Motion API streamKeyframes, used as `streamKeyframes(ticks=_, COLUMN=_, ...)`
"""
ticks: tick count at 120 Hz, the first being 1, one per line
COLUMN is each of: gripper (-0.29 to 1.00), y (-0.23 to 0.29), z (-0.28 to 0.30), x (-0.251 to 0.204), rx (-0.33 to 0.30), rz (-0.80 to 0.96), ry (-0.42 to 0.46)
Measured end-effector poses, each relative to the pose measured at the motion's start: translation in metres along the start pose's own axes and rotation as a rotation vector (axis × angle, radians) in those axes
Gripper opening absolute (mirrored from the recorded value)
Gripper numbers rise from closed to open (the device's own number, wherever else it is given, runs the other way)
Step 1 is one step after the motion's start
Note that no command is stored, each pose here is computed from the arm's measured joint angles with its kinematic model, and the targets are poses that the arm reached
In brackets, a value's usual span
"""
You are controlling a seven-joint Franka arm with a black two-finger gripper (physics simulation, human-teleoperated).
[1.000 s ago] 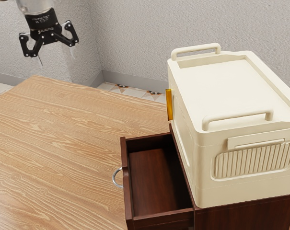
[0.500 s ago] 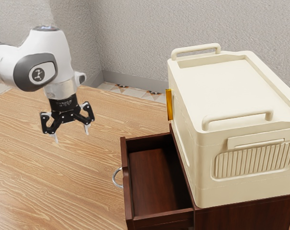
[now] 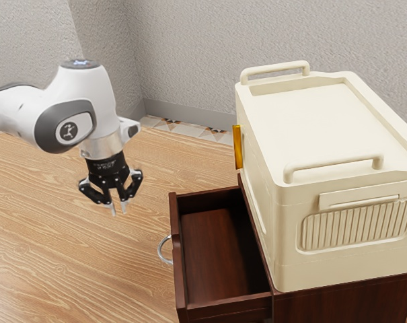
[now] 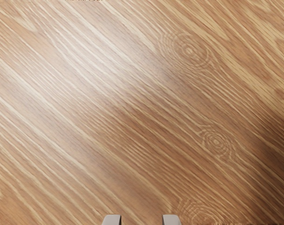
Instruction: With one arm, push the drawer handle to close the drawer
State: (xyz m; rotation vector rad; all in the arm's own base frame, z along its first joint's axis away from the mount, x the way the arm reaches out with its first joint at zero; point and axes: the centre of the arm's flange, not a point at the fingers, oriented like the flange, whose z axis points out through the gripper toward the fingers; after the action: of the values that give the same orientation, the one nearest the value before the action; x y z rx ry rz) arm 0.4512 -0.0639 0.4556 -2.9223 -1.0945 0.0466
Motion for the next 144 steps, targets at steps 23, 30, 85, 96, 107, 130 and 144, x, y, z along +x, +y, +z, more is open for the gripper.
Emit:
streamKeyframes(ticks=23, gripper=-0.05, y=0.004, z=0.001, x=-0.002, rx=-0.05, rz=-0.054, ry=-0.053)
streamKeyframes(ticks=30, gripper=-0.06, y=0.005, z=0.001, x=-0.003, rx=-0.057, rz=-0.07, ry=-0.065)
streamKeyframes(ticks=85, gripper=-0.08, y=0.003, z=0.006, x=0.004, rx=0.101, rz=0.605, ry=0.129)
streamKeyframes(ticks=96, gripper=-0.08, y=0.006, z=0.009, x=0.008, rx=0.125, rz=0.802, ry=0.169)
streamKeyframes(ticks=107, gripper=-0.08, y=0.01, z=0.013, x=0.01, rx=0.137, rz=0.999, ry=0.204)
streamKeyframes(ticks=130, gripper=-0.08, y=0.01, z=0.008, x=-0.005, rx=0.162, rz=1.284, ry=0.242)
streamKeyframes(ticks=144, gripper=-0.08, y=0.019, z=0.029, x=-0.022, rx=0.164, rz=1.449, ry=0.25)
